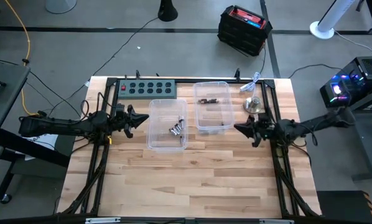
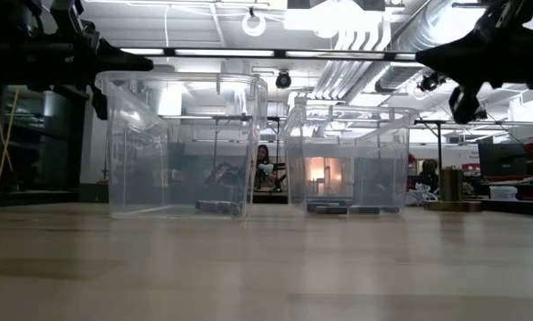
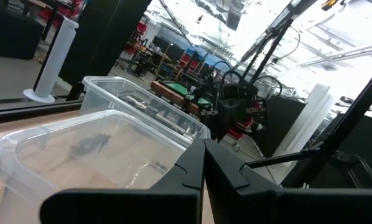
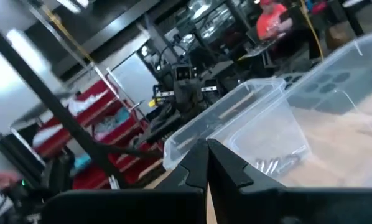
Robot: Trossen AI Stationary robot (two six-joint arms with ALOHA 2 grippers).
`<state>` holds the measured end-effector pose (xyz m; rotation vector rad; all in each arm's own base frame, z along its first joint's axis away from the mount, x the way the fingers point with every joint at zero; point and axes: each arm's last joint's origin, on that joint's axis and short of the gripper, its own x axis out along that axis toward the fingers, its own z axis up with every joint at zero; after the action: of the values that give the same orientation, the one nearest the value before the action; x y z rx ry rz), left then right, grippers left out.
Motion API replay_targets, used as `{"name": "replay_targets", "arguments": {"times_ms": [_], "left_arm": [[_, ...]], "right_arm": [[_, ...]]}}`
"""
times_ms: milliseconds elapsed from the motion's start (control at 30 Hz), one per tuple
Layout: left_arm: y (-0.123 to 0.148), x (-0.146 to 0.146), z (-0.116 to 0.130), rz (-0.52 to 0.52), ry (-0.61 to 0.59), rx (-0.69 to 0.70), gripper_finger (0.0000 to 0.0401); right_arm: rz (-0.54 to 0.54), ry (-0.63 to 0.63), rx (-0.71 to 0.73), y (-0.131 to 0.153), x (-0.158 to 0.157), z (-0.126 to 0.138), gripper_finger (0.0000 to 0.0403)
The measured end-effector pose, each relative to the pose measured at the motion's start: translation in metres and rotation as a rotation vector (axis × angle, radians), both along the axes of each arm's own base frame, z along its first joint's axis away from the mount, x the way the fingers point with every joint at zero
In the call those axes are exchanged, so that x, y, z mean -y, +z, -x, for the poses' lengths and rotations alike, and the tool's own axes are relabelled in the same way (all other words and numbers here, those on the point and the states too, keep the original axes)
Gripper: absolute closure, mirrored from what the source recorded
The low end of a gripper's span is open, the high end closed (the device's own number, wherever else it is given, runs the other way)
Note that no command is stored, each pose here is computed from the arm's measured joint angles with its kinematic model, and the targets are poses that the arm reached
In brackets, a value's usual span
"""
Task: Sort batteries
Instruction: Return to Home Position
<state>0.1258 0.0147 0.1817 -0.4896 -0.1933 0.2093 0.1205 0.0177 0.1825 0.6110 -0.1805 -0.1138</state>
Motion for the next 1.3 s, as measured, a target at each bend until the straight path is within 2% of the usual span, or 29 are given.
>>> {"name": "replay_targets", "arguments": {"times_ms": [167,300,433,767,933,1067,1300], "left_arm": [[0.0,0.0,0.0,0.0,0.0,-0.001,0.0401],[0.0,0.0,0.0,0.0,0.0,-0.001,0.0401],[0.0,0.0,0.001,-0.001,0.0,0.004,0.0401],[0.005,0.001,0.008,-0.003,-0.002,0.039,0.0401],[0.007,0.002,0.023,-0.007,0.0,0.077,0.0401],[0.002,0.001,0.031,-0.003,0.018,0.037,0.0401],[-0.011,0.001,0.03,0.009,0.021,-0.089,0.0401]], "right_arm": [[0.131,0.055,-0.018,0.002,0.011,-0.003,0.0403],[0.18,0.104,-0.058,-0.002,0.017,-0.004,0.0403],[0.214,0.098,-0.214,-0.016,0.02,-0.004,0.0403],[0.191,0.132,-0.583,-0.051,0.02,0.004,0.0403],[0.192,0.135,-0.56,-0.049,0.02,0.004,0.0403],[0.205,0.118,-0.38,-0.033,0.02,0.01,0.0403],[0.221,0.064,-0.062,-0.007,0.022,0.024,0.0402]]}}
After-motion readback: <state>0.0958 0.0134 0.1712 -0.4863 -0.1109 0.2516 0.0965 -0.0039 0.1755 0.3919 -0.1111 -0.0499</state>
